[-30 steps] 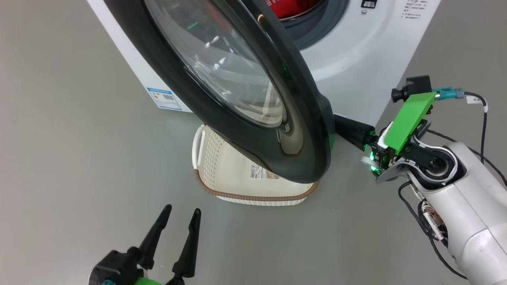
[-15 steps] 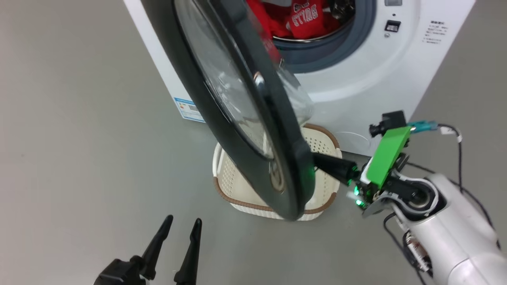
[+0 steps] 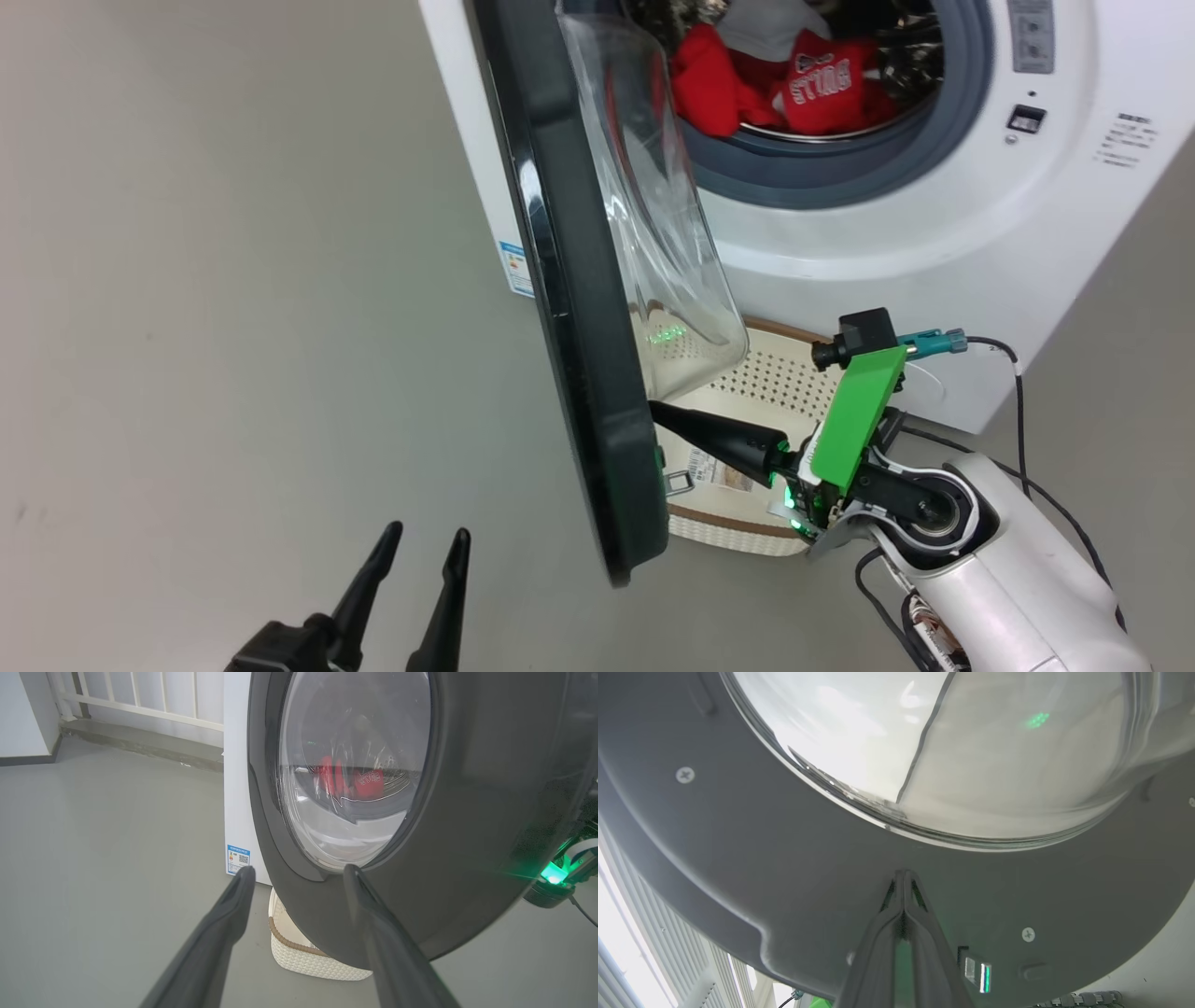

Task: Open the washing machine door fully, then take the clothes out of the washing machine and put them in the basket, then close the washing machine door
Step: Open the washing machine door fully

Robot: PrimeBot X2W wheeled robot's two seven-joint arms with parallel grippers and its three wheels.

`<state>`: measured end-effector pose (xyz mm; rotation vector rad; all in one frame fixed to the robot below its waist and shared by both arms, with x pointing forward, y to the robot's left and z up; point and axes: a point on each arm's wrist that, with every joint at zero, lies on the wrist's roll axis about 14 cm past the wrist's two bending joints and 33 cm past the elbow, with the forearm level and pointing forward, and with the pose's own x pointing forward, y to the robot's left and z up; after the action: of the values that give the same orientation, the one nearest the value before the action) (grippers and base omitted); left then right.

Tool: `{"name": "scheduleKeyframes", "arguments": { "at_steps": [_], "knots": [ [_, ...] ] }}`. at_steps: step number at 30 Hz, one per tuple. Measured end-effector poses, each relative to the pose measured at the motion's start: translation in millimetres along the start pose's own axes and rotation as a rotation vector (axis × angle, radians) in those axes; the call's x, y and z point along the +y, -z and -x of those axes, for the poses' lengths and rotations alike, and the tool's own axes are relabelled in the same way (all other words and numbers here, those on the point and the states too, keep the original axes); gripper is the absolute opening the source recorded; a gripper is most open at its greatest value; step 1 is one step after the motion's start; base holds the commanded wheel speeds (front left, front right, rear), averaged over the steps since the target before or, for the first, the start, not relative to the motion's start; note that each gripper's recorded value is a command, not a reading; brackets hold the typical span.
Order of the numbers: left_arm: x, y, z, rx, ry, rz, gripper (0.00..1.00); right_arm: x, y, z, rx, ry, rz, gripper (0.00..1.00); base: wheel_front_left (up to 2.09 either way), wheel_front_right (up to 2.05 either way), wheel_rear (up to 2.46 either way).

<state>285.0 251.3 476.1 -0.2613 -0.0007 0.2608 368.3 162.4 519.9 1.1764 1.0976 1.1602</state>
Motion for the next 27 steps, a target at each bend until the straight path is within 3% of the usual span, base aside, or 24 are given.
{"name": "scheduleKeyframes", "arguments": {
  "at_steps": [15, 27],
  "knots": [
    [44, -11, 18, -0.029, -0.145, -0.022, 1.0, 4, 41, -30, 0.149, -0.023, -0.01, 0.0, 0.0, 0.0, 0.0],
    [44, -11, 17, -0.029, -0.151, -0.017, 1.0, 14, 45, -41, 0.159, -0.051, -0.005, 0.0, 0.0, 0.0, 0.0]
  ]
}}
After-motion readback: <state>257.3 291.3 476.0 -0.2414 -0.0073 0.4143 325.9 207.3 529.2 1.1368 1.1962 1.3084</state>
